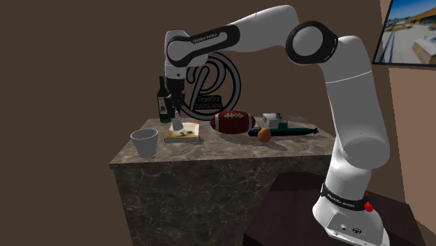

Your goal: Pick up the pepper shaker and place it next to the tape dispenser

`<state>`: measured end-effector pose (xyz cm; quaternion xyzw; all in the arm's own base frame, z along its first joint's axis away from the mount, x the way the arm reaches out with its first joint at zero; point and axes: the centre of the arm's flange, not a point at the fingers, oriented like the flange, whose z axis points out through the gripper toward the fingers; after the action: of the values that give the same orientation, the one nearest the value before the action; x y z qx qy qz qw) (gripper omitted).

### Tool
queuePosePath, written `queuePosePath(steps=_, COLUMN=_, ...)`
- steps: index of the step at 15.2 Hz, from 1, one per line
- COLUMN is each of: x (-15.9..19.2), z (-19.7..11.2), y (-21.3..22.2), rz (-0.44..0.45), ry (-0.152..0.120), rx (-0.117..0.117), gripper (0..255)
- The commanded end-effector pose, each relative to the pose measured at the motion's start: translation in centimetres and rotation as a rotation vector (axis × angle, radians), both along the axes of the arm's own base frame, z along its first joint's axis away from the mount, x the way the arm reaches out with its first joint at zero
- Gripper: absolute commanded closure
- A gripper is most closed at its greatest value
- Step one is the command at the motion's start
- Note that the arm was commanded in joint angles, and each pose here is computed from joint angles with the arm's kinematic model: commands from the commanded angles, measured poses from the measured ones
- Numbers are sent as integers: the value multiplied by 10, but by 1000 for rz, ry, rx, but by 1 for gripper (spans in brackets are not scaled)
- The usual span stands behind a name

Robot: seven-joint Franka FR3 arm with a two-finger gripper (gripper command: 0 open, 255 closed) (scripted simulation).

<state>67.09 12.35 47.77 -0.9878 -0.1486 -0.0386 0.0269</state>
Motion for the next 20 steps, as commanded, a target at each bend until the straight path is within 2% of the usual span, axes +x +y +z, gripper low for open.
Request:
queuePosePath(steps=1, x=-1, z=12, y=1, rz=0, ry=0, rx=0, gripper=255)
queuePosePath(steps=9, x=-1, z=50, y=1, rz=0, ry=0, rx=0, gripper=255)
queuePosePath(steps=20, x=-73, z=50, y=-125, rz=0, ry=0, rx=0, gripper=255)
